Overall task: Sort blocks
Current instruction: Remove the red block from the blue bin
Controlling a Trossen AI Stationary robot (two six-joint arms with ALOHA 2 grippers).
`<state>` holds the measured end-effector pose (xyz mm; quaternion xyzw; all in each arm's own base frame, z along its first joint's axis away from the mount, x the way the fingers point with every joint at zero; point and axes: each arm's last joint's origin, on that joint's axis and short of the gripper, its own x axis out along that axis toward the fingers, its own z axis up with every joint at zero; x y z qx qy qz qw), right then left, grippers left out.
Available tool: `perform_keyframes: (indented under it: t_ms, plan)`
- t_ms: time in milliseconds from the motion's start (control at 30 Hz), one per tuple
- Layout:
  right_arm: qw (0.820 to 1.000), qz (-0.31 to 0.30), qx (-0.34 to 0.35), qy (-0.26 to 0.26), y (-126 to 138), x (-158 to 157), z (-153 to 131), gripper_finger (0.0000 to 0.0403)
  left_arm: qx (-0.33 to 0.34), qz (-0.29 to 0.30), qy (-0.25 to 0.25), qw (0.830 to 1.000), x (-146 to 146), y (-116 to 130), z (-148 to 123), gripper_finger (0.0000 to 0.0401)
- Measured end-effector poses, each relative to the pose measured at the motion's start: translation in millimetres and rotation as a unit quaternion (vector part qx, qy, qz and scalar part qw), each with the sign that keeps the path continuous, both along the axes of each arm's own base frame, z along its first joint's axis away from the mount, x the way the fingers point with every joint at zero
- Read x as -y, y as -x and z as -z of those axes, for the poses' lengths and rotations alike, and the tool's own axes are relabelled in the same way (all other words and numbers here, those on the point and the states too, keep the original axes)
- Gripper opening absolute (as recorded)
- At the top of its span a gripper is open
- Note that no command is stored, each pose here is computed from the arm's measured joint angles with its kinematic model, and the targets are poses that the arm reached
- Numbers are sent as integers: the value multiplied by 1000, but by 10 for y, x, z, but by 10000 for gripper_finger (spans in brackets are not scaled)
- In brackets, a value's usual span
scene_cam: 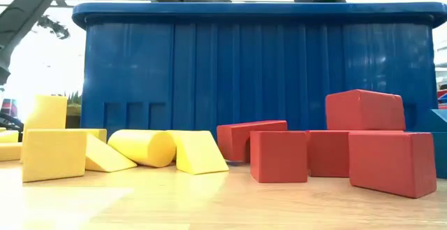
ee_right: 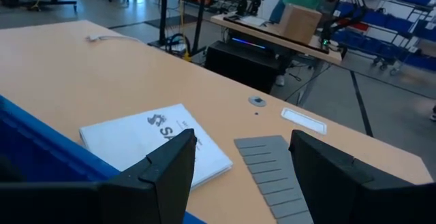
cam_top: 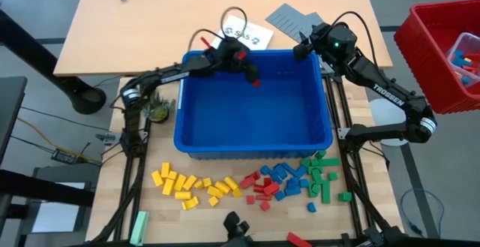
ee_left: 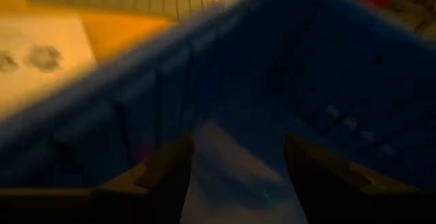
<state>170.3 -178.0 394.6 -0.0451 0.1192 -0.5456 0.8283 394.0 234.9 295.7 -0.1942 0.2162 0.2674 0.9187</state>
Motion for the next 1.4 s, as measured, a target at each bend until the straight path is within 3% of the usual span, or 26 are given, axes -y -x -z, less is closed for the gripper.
perform_keyframes:
  t_ms: [233,433,633,700,833,1033,1267,1400]
  plan:
    - [1000,-1,-6,-1,1,-2,5,227,28,-12,-80,996,54,330,-579,239]
    - [997,-63,-23,-37,-28,-21,85,227,-21,42,-109,993,-232,599,-550,239]
    - [993,-71,-36,-83,-15,-42,171,227,-94,62,-172,979,-583,936,-501,239]
    - [993,-73,-35,-88,-20,-39,183,227,-91,73,-170,978,-700,1012,-454,239]
    - [989,-109,-30,-99,-53,-38,202,227,-91,120,-116,982,-891,1099,-188,239]
    - [987,-116,-36,-110,-94,-7,250,227,-78,179,-92,976,-932,1100,-49,239]
    - [986,-118,-37,-112,-105,0,262,227,-104,169,-100,975,-922,1054,15,239]
    - [985,-123,-38,-115,-107,-4,266,227,-132,152,-80,976,-987,1018,207,238]
